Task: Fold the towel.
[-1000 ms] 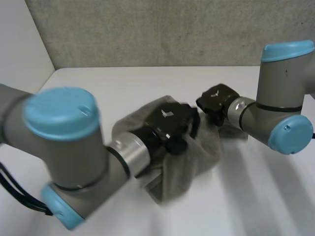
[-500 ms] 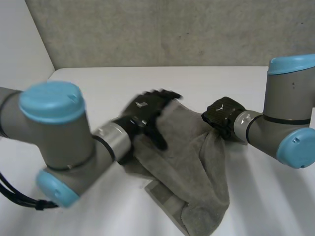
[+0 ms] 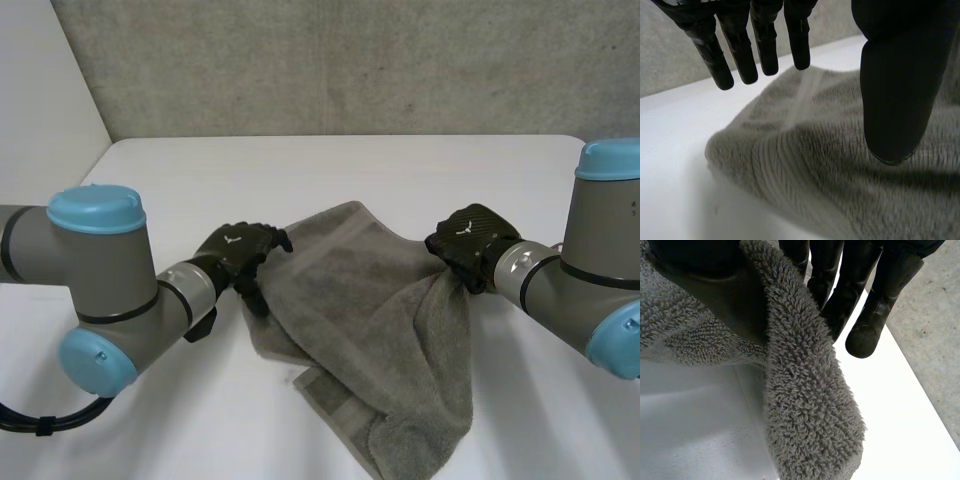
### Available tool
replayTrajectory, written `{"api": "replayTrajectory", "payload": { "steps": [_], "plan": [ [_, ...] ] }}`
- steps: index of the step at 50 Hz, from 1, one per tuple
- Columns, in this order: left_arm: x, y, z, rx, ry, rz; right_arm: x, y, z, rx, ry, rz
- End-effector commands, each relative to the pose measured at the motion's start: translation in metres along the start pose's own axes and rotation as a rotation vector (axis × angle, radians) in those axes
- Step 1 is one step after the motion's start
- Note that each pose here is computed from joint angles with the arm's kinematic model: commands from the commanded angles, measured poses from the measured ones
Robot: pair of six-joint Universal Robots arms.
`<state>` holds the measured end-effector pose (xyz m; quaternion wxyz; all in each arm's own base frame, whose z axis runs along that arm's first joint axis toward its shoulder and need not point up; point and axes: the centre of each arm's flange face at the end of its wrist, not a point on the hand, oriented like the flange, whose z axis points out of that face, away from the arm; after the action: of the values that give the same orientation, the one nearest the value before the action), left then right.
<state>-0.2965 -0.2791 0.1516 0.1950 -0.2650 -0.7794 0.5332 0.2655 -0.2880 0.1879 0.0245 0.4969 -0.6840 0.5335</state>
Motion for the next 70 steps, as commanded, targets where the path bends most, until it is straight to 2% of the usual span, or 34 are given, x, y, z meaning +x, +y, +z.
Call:
{"api": "replayTrajectory", "payload": {
  "steps": [1,12,15,20,22,23,25,27,31,33,34,36,39,42,44,47,49,50,52,57,64,70],
  "plan": [
    [0.000,0.011,0.005,-0.030,0.004,0.071,-0.001,0.001,0.000,-0.004,-0.004,0.001],
    [0.000,0.021,0.018,-0.045,0.010,0.093,-0.006,0.003,0.008,-0.002,-0.014,-0.034],
    [-0.002,0.021,0.026,-0.038,0.006,0.111,0.001,-0.005,0.012,0.036,0.025,-0.044],
    [-0.003,-0.002,0.026,0.023,-0.005,0.131,0.024,-0.029,0.011,0.136,0.131,-0.049],
    [0.001,-0.039,0.007,0.113,-0.011,0.141,0.044,-0.054,-0.005,0.220,0.208,-0.042],
    [0.001,-0.039,0.007,0.113,-0.011,0.141,0.044,-0.054,-0.005,0.220,0.208,-0.042],
    [0.006,-0.071,-0.024,0.187,-0.020,0.159,0.061,-0.074,-0.023,0.287,0.259,-0.027],
    [0.007,-0.080,-0.039,0.214,-0.026,0.162,0.068,-0.082,-0.031,0.308,0.281,-0.021],
    [0.015,-0.098,-0.073,0.274,-0.027,0.178,0.072,-0.090,-0.041,0.303,0.274,-0.019],
    [0.024,-0.109,-0.113,0.327,-0.026,0.195,0.066,-0.091,-0.049,0.262,0.215,-0.010],
    [0.024,-0.109,-0.113,0.327,-0.026,0.195,0.066,-0.091,-0.049,0.262,0.215,-0.010],
    [0.032,-0.108,-0.146,0.345,-0.023,0.203,0.063,-0.090,-0.054,0.218,0.170,0.001],
    [0.036,-0.106,-0.159,0.347,-0.020,0.204,0.060,-0.088,-0.055,0.197,0.141,0.008],
    [0.042,-0.091,-0.175,0.310,0.004,0.199,0.050,-0.081,-0.053,0.150,0.063,0.018],
    [0.049,-0.068,-0.181,0.219,0.049,0.183,0.035,-0.071,-0.053,0.096,-0.049,0.017],
    [0.053,-0.057,-0.183,0.168,0.078,0.173,0.027,-0.067,-0.055,0.066,-0.105,0.006],
    [0.058,-0.034,-0.183,0.052,0.129,0.150,0.012,-0.057,-0.056,-0.001,-0.204,-0.031],
    [0.058,-0.033,-0.183,0.051,0.129,0.150,0.012,-0.057,-0.056,-0.002,-0.204,-0.031],
    [0.060,-0.012,-0.173,-0.063,0.168,0.120,-0.001,-0.049,-0.053,-0.039,-0.267,-0.081],
    [0.059,-0.001,-0.156,-0.131,0.202,0.096,-0.005,-0.045,-0.046,-0.041,-0.274,-0.091],
    [0.050,-0.025,-0.132,-0.061,0.187,0.099,-0.005,-0.041,-0.032,-0.016,-0.238,-0.087],
    [0.026,-0.040,-0.085,0.001,0.112,0.097,-0.003,-0.041,-0.024,0.011,-0.193,-0.054]
  ]
}}
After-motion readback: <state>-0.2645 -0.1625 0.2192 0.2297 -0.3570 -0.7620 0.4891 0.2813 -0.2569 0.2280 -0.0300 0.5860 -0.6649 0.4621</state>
